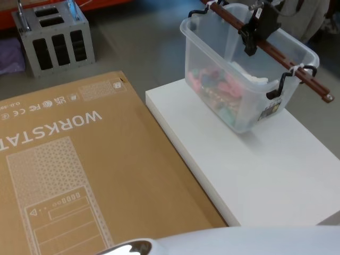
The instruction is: Use one hand to grasp the basket and place it at the designated location.
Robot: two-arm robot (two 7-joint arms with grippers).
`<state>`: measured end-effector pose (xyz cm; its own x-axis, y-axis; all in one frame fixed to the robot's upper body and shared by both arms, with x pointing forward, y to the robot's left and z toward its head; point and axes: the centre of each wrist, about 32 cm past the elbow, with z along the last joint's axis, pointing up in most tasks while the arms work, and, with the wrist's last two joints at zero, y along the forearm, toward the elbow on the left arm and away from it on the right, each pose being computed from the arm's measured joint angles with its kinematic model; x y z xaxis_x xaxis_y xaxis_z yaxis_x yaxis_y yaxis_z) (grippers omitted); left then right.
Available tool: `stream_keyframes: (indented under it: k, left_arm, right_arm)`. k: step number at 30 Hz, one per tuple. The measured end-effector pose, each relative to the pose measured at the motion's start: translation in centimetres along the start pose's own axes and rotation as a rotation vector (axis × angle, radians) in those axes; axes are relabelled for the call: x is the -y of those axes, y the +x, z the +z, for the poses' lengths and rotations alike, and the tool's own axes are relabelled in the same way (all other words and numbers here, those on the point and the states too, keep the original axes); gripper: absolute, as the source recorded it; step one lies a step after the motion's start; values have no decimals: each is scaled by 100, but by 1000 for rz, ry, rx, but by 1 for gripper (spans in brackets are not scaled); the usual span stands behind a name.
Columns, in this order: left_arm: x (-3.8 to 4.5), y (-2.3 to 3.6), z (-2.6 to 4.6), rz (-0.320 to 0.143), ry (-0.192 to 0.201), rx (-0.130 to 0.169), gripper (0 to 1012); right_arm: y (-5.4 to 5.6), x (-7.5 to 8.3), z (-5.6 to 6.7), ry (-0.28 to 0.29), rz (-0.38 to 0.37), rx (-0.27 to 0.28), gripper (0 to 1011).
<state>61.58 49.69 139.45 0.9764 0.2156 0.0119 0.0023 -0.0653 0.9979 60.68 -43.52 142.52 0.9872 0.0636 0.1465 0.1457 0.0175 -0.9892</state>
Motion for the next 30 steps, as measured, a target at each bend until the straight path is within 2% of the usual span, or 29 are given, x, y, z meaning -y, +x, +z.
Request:
stream_keyframes:
  k: [12, 30]
  left_arm:
    - [0, 0, 1, 0, 0, 0, 0]
    - [0, 0, 0, 0, 0, 0, 0]
  right_arm:
    - [-57, -207, -21, 28, 52, -32, 0]
    - [-97, -349, -32, 57, 85, -69, 0]
